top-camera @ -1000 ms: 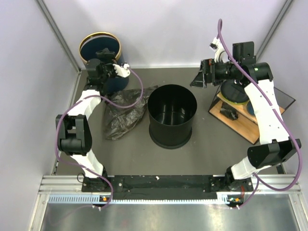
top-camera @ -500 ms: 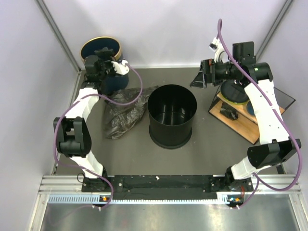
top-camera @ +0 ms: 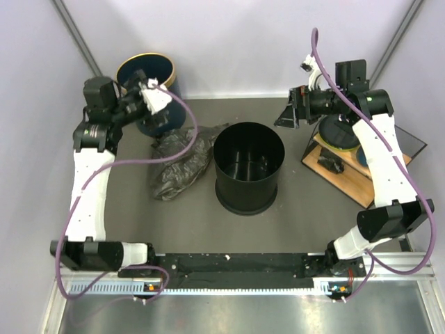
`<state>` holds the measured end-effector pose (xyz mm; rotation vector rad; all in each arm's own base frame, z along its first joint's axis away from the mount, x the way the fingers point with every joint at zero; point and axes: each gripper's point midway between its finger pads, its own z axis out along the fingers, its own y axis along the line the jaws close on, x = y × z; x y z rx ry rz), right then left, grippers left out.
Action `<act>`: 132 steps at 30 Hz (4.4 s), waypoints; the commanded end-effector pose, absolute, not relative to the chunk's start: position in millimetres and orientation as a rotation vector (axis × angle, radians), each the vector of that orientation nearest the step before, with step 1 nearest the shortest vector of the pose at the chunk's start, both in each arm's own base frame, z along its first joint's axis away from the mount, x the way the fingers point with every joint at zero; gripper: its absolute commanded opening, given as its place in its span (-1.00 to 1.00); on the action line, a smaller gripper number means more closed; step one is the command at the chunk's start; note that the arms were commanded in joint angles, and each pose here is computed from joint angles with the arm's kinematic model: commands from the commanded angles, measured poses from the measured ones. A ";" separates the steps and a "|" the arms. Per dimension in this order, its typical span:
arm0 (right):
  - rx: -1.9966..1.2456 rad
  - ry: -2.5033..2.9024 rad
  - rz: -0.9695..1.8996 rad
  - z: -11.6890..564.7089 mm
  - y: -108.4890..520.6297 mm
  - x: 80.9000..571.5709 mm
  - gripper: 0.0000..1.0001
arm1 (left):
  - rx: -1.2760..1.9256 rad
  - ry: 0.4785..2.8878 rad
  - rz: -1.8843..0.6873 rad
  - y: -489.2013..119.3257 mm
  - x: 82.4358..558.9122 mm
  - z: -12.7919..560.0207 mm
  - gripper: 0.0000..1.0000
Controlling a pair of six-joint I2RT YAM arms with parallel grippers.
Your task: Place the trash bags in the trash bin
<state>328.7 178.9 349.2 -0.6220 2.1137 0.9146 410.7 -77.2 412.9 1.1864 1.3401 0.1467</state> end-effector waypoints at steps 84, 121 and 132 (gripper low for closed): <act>-0.741 2.015 0.984 366.2 221.8 328.6 0.90 | 1.138 1.864 0.463 -75.6 408.3 202.4 0.96; -0.825 1.802 0.967 409.3 250.8 349.9 0.98 | 0.554 1.343 0.068 -71.0 354.1 549.3 -1.00; -0.949 1.585 1.042 435.5 322.8 337.5 0.96 | 0.510 1.267 -0.068 -84.0 325.6 592.9 -1.00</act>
